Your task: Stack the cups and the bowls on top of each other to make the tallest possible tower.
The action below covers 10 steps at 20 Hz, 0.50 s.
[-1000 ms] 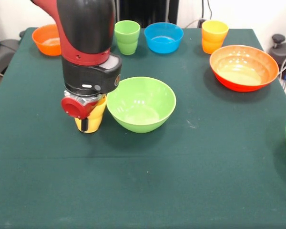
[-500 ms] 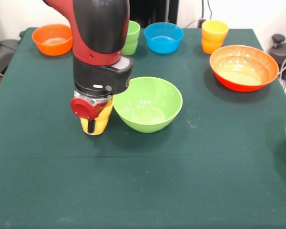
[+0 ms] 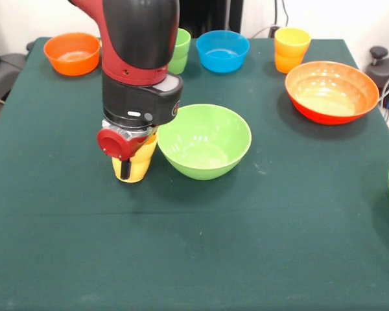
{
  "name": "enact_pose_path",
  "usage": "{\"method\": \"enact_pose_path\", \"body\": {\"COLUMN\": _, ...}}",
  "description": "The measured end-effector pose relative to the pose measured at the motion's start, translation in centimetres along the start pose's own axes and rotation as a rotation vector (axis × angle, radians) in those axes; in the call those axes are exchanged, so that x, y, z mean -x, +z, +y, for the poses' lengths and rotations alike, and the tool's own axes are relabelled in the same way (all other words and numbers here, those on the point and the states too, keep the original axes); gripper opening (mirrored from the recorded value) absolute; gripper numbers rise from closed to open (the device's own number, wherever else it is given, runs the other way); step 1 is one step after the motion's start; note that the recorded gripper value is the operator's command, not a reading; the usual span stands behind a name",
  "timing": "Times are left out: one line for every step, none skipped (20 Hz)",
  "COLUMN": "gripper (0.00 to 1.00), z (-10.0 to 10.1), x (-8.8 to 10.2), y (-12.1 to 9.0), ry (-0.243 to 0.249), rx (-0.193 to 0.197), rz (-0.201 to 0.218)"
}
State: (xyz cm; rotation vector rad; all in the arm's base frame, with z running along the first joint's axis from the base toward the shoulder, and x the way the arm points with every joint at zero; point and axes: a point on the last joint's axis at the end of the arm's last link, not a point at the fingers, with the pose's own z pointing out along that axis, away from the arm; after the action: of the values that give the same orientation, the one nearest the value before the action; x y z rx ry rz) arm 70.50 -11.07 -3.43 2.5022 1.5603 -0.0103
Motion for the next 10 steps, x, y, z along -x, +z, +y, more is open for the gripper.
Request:
{"method": "enact_pose_path", "body": {"gripper": 0.0, "z": -0.03, "x": -0.06, "y": -0.02, "ry": 0.003, "rx": 0.001, "rz": 0.001}}
{"method": "enact_pose_path", "body": {"gripper": 0.0, "z": -0.14, "x": -0.18, "y": -0.07, "ry": 0.012, "rx": 0.003, "rz": 0.005}}
{"method": "enact_pose_path", "body": {"gripper": 0.0, "z": -0.22, "x": -0.24, "y": -0.1, "ry": 0.019, "rx": 0.006, "rz": 0.007}}
{"method": "enact_pose_path", "body": {"gripper": 0.0, "z": -0.26, "x": -0.25, "y": -0.11, "ry": 0.022, "rx": 0.007, "rz": 0.007}}
{"method": "enact_pose_path", "body": {"gripper": 0.0, "z": -0.33, "x": -0.23, "y": -0.13, "ry": 0.027, "rx": 0.011, "rz": 0.006}}
{"method": "enact_pose_path", "body": {"gripper": 0.0, "z": -0.35, "x": -0.24, "y": -0.14, "ry": 0.029, "rx": 0.012, "rz": 0.005}}
{"method": "enact_pose_path", "body": {"gripper": 0.0, "z": -0.39, "x": -0.3, "y": -0.15, "ry": 0.03, "rx": 0.013, "rz": 0.005}}
{"method": "enact_pose_path", "body": {"gripper": 0.0, "z": -0.43, "x": -0.46, "y": -0.17, "ry": 0.031, "rx": 0.014, "rz": 0.005}}
{"method": "enact_pose_path", "body": {"gripper": 0.0, "z": -0.48, "x": -0.7, "y": -0.21, "ry": 0.032, "rx": 0.014, "rz": 0.007}}
{"method": "enact_pose_path", "body": {"gripper": 0.0, "z": -0.51, "x": -0.83, "y": -0.24, "ry": 0.032, "rx": 0.015, "rz": 0.008}}
